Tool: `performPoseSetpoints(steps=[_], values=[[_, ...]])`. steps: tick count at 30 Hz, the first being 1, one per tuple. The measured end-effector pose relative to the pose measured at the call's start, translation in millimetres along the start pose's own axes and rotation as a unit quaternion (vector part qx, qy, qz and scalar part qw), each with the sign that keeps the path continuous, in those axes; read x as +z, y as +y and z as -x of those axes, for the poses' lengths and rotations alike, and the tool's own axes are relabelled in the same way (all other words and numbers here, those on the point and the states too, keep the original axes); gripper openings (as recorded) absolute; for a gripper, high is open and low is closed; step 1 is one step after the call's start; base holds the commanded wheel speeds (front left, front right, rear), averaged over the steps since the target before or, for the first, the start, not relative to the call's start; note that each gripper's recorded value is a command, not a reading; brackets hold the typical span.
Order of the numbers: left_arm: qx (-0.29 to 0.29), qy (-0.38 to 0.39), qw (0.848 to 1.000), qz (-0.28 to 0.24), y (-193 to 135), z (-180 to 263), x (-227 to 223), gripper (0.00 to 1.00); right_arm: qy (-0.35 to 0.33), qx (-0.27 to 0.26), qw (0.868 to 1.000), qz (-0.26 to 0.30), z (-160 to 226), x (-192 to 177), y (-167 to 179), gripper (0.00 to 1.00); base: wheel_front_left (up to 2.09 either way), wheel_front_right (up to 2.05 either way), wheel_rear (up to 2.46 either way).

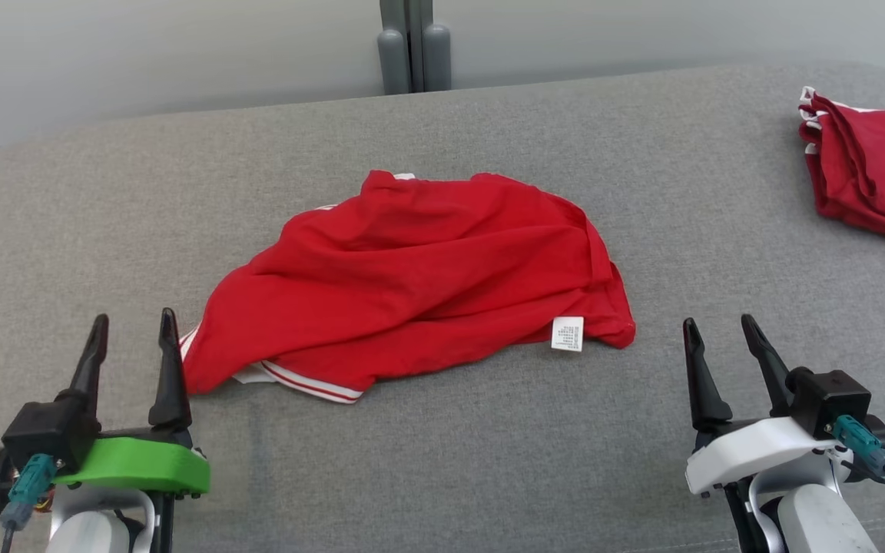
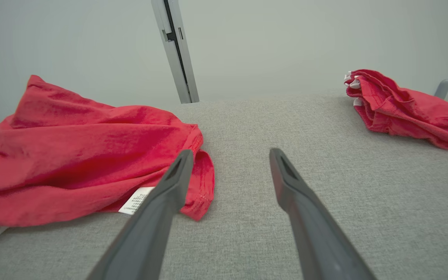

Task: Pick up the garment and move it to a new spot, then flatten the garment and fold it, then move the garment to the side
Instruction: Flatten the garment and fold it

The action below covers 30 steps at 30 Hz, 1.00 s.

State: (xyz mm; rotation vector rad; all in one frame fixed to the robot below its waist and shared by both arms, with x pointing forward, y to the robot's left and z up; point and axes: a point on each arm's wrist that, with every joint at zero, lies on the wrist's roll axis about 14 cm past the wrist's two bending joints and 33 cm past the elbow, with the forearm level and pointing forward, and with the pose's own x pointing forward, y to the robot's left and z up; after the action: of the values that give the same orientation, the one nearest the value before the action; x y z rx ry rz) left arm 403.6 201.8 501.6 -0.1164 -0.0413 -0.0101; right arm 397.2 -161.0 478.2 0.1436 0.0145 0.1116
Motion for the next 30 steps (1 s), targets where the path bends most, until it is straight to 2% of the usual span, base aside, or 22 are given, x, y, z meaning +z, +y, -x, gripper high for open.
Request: performPoseSetpoints(steps=[3, 8, 14, 20, 24, 30], values=[[0.024, -0.025, 0.999, -0.001, 11, 12, 15, 1.0, 0.0, 0.005, 1.0, 0.0, 3, 0, 4, 1.0, 0.0, 0.0, 0.0], [0.048, -0.024, 0.999, 0.002, 22, 34, 13, 1.0, -0.002, 0.014, 1.0, 0.001, 3, 2, 9, 1.0, 0.0, 0.0, 0.0], [0.05, -0.035, 0.998, -0.003, 22, 41, 18, 1.0, 0.007, 0.025, 1.0, 0.008, -2, 1, 12, 1.0, 0.0, 0.0, 0.0], [0.049, -0.034, 0.998, -0.005, 22, 40, 16, 1.0, 0.008, 0.047, 0.998, 0.028, -26, 8, 18, 1.0, 0.0, 0.0, 0.0], [0.052, -0.028, 0.998, -0.002, 23, 39, 12, 1.0, 0.031, 0.054, 0.997, 0.035, -40, -3, 19, 1.0, 0.0, 0.0, 0.0], [0.058, -0.022, 0.998, 0.002, 25, 33, 6, 1.0, 0.106, 0.056, 0.992, 0.033, -49, -50, 19, 1.0, 0.0, 0.0, 0.0]])
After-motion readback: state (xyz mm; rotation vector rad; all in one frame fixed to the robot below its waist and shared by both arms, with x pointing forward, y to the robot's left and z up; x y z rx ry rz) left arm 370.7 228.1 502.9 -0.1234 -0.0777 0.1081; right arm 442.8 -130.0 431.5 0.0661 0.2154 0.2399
